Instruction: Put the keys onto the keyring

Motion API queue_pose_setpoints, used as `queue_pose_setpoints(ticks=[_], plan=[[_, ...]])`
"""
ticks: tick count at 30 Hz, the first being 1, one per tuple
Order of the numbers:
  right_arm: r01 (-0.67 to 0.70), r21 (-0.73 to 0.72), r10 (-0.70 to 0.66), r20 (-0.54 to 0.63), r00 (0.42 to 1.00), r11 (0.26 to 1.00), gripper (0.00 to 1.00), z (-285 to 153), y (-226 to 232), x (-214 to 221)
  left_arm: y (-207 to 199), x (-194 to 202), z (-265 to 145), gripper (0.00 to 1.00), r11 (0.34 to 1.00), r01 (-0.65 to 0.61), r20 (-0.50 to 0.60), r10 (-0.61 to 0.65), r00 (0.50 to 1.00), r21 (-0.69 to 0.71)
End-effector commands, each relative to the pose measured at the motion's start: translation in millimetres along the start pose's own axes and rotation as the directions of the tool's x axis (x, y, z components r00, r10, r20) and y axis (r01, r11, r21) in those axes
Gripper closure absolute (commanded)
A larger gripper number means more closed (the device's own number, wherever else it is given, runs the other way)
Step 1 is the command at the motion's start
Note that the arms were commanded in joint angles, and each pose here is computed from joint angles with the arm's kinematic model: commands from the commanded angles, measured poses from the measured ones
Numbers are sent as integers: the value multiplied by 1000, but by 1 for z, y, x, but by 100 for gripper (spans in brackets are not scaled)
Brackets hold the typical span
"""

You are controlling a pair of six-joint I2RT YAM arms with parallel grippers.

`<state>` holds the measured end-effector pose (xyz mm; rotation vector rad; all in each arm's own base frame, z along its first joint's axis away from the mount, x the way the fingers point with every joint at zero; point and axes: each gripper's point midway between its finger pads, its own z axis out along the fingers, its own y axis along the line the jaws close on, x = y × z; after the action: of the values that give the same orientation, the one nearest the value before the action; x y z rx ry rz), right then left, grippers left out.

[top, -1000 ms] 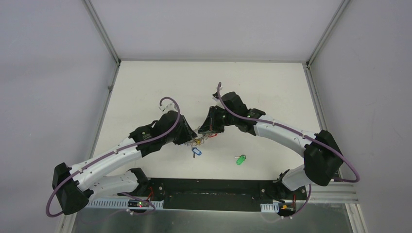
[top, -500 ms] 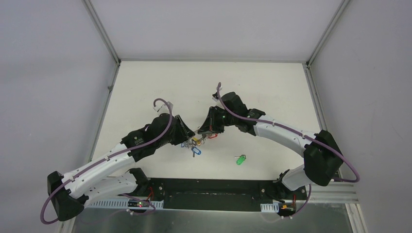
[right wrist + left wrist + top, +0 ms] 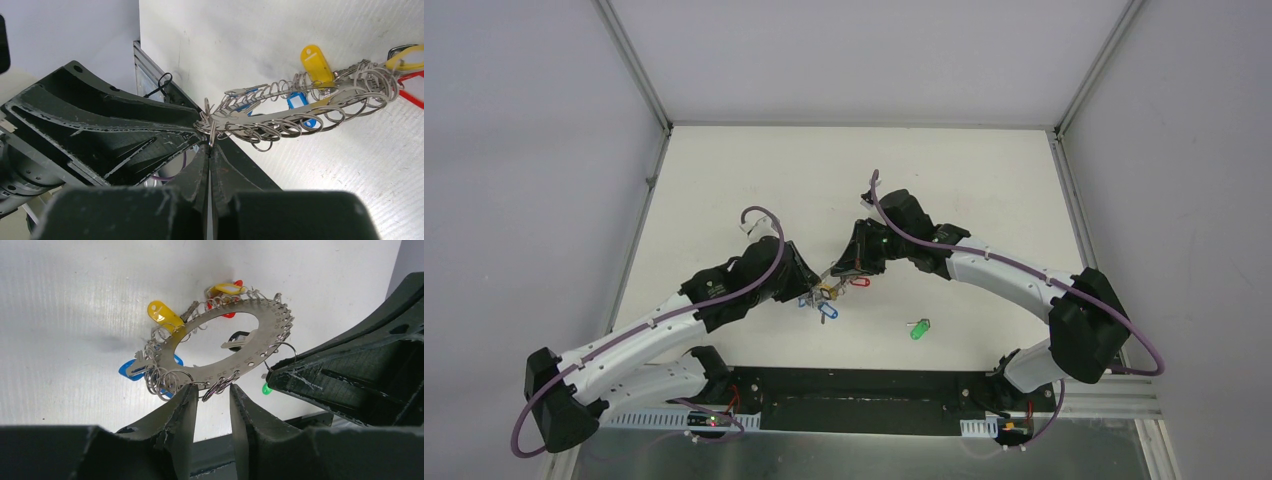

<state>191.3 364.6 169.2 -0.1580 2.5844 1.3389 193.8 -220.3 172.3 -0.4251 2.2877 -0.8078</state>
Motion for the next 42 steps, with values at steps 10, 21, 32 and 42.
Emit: queue_pose_setpoints(ticks=[10,21,32,42], plan=[[32,-89,-30,26,999,995,100,-2,23,-8,-20,-13,-15,61,998,-39,25,38,999,40],[27,-90,-25,21,999,996,100,-1,22,-7,-31,-8,-23,74,996,-35,-22,37,999,85],[23,-92,-21,19,1000,996,100,0,21,-7,-13,6,-8,64,999,-35,-61,36,997,22],[23,-96,-21,15,1000,995,100,1,21,-6,-13,2,3,67,999,-33,-31,33,999,4]])
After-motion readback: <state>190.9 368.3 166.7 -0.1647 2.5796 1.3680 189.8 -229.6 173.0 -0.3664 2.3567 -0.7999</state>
